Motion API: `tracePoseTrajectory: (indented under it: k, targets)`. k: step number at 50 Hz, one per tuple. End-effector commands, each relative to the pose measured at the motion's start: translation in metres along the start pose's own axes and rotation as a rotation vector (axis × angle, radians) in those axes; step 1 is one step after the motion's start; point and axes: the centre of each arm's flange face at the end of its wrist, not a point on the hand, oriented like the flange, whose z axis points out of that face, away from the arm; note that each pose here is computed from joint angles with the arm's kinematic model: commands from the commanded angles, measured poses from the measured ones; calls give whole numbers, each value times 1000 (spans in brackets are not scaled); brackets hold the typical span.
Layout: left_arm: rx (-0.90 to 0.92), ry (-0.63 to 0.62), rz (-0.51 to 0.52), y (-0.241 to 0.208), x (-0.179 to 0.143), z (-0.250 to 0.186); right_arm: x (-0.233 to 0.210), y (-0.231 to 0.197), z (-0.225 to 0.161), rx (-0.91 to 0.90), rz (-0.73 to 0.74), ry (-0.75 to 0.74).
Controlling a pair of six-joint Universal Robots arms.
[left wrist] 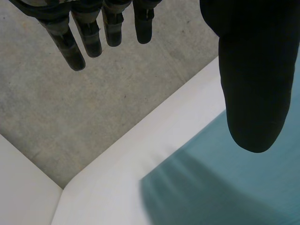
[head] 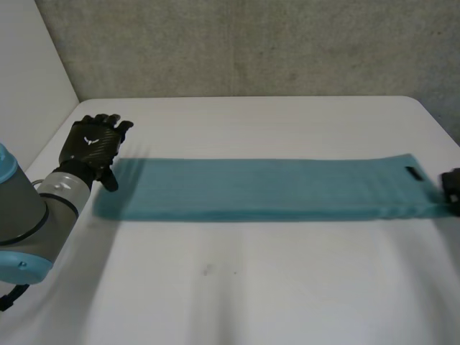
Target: Fold the laundry
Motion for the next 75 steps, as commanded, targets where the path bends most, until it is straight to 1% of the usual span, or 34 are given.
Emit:
tracePoseTrajectory:
  k: [1,11,13,15,16,18,21,27,32,43,48,54,59,75]
  targets:
    - [-5,-2,-1,1,-1,-1,78,6,4,-64,-34,295]
    - [-6,0,-1,2,0,-2,75,-8,2,-11,-18,224]
    - [-7,1,-1,2,0,-2,69,-15,1,7,-13,212]
    - [-10,2,-2,3,1,-3,50,-43,-3,79,-14,176]
    - [-10,2,-2,3,1,-3,50,-43,-3,79,-14,176]
    - [-11,-1,-2,3,0,-3,36,-61,-8,121,-17,153]
    - [-13,3,-2,3,1,-4,33,-64,-8,129,-13,143]
    - [-25,11,-3,6,4,-7,32,-57,-6,103,-26,136]
    - [-26,16,-3,6,6,-8,48,-28,-3,15,-31,159]
    - [-25,23,-3,6,8,-9,61,-12,-7,-25,-14,170]
    - [-26,25,-3,6,9,-9,70,-2,-8,-49,-44,182]
    - [-27,27,-3,6,10,-9,69,7,-8,-79,-90,173]
    - [-30,30,-4,8,11,-10,68,29,-1,-129,-104,151]
    - [-33,36,-4,8,13,-11,65,46,7,-111,-59,95]
